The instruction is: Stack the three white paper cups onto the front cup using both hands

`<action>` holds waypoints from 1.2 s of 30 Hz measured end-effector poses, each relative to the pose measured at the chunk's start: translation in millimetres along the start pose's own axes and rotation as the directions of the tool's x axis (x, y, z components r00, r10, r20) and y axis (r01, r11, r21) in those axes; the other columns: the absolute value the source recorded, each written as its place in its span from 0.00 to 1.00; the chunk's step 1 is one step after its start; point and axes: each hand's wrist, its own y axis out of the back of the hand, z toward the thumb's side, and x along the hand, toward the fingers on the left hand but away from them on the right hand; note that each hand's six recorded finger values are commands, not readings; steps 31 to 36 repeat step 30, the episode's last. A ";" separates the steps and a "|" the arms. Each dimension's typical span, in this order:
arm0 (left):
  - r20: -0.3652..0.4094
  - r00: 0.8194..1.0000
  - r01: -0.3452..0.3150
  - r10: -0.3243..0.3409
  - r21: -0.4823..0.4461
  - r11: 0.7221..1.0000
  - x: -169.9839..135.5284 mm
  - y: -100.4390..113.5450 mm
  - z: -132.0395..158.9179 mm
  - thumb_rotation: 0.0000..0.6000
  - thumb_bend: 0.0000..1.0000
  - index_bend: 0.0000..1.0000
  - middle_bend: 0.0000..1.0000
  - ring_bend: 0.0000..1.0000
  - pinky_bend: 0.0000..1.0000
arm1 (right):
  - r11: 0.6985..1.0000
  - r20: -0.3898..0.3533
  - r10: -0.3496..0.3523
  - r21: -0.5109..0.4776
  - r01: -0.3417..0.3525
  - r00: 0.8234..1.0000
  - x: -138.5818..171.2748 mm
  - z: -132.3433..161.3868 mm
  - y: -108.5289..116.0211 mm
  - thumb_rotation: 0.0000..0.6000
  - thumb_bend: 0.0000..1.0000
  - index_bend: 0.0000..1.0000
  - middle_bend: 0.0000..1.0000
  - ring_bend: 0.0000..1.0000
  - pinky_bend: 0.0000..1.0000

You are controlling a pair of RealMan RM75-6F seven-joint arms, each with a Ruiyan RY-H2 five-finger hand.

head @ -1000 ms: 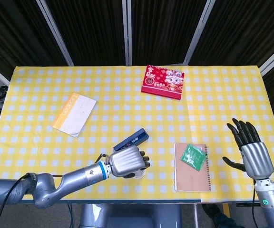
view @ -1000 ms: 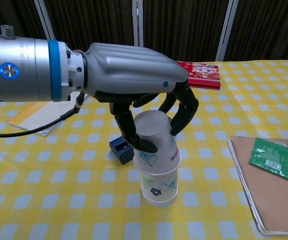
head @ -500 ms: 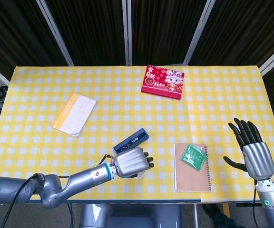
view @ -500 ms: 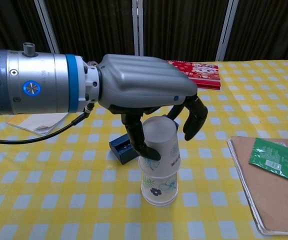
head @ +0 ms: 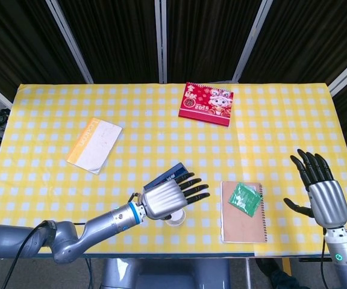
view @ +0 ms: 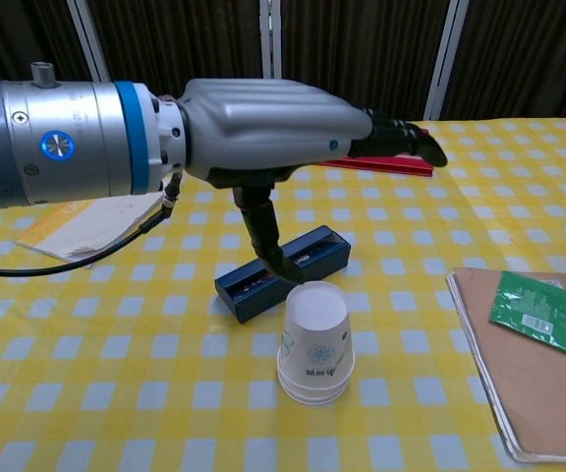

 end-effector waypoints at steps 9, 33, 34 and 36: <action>-0.266 0.962 -0.092 0.061 -0.106 0.990 -32.7 -1.5 -66.8 1.00 0.00 0.00 0.00 0.00 0.00 | 1.000 0.000 0.001 -0.003 -0.001 1.000 1.1 -0.6 1.4 1.00 0.00 0.05 0.00 0.00 0.00; -0.858 0.503 -0.290 0.108 -0.049 0.956 -323.7 -64.4 -113.9 1.00 0.00 0.00 0.00 0.00 0.00 | 0.988 0.035 0.053 0.143 -0.058 0.998 10.3 5.7 1.0 1.00 0.00 0.00 0.00 0.00 0.00; -0.858 0.503 -0.290 0.108 -0.049 0.956 -323.7 -64.4 -113.9 1.00 0.00 0.00 0.00 0.00 0.00 | 0.988 0.035 0.053 0.143 -0.058 0.998 10.3 5.7 1.0 1.00 0.00 0.00 0.00 0.00 0.00; -0.858 0.503 -0.290 0.108 -0.049 0.956 -323.7 -64.4 -113.9 1.00 0.00 0.00 0.00 0.00 0.00 | 0.988 0.035 0.053 0.143 -0.058 0.998 10.3 5.7 1.0 1.00 0.00 0.00 0.00 0.00 0.00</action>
